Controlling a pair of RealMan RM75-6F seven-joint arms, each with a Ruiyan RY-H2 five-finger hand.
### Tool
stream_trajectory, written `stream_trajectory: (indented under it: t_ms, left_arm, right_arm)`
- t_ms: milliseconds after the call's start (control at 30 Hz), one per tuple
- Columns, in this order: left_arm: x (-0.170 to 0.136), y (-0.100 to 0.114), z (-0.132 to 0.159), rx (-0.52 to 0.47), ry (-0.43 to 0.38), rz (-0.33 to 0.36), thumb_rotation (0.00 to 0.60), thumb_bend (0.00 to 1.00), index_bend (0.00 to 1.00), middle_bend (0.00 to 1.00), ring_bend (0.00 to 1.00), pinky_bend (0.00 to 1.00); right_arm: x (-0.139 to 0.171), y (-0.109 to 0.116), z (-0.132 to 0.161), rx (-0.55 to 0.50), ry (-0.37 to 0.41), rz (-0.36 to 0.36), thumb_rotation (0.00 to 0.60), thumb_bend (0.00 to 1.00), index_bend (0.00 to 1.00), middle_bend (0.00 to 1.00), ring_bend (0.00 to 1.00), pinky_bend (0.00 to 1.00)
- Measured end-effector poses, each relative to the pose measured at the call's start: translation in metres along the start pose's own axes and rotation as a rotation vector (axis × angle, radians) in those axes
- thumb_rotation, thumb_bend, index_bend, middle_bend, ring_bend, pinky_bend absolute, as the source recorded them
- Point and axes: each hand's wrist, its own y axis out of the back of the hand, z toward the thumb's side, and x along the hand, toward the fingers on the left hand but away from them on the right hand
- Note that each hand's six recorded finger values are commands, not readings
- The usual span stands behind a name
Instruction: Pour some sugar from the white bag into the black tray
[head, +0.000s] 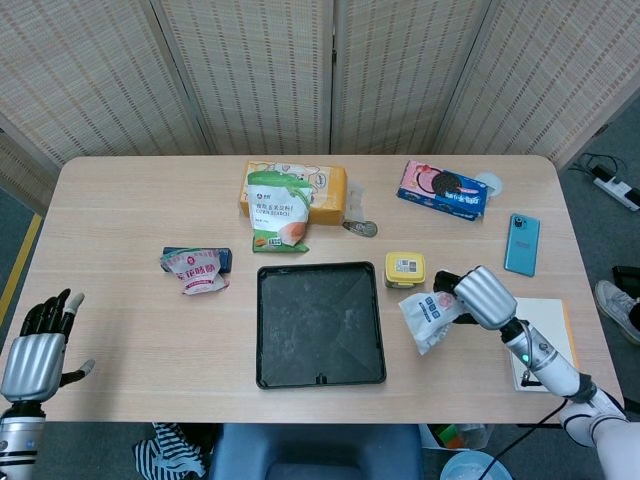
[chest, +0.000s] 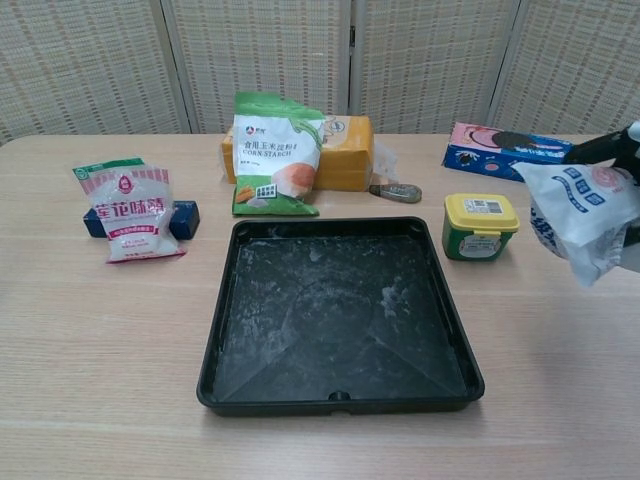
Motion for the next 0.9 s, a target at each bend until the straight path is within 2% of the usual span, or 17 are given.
stream_trajectory:
  t_ms: [300, 533, 733, 900]
  left_arm:
    - [-0.007, 0.008, -0.003, -0.056, -0.029, -0.001, 0.600, 0.18, 0.00, 0.02, 0.08, 0.13]
    - [-0.013, 0.015, -0.005, -0.092, -0.053, -0.001, 0.600, 0.18, 0.00, 0.02, 0.08, 0.13]
    - [-0.016, 0.020, -0.009, -0.117, -0.060, 0.007, 0.600, 0.18, 0.00, 0.02, 0.08, 0.13]
    - [-0.019, 0.023, -0.010, -0.124, -0.069, 0.015, 0.600, 0.18, 0.00, 0.02, 0.08, 0.13]
  right_arm:
    - [-0.067, 0.010, 0.035, 0.191, 0.071, -0.006, 0.600, 0.19, 0.91, 0.88, 0.97, 1.00]
    - [-0.112, 0.008, 0.072, 0.382, 0.168, -0.014, 0.600, 0.19, 0.91, 0.88, 0.97, 1.00]
    - [-0.132, -0.006, 0.105, 0.496, 0.259, -0.038, 0.600, 0.19, 0.91, 0.88, 0.97, 1.00]
    - [-0.132, -0.013, 0.112, 0.528, 0.289, -0.050, 0.600, 0.19, 0.91, 0.88, 0.97, 1.00]
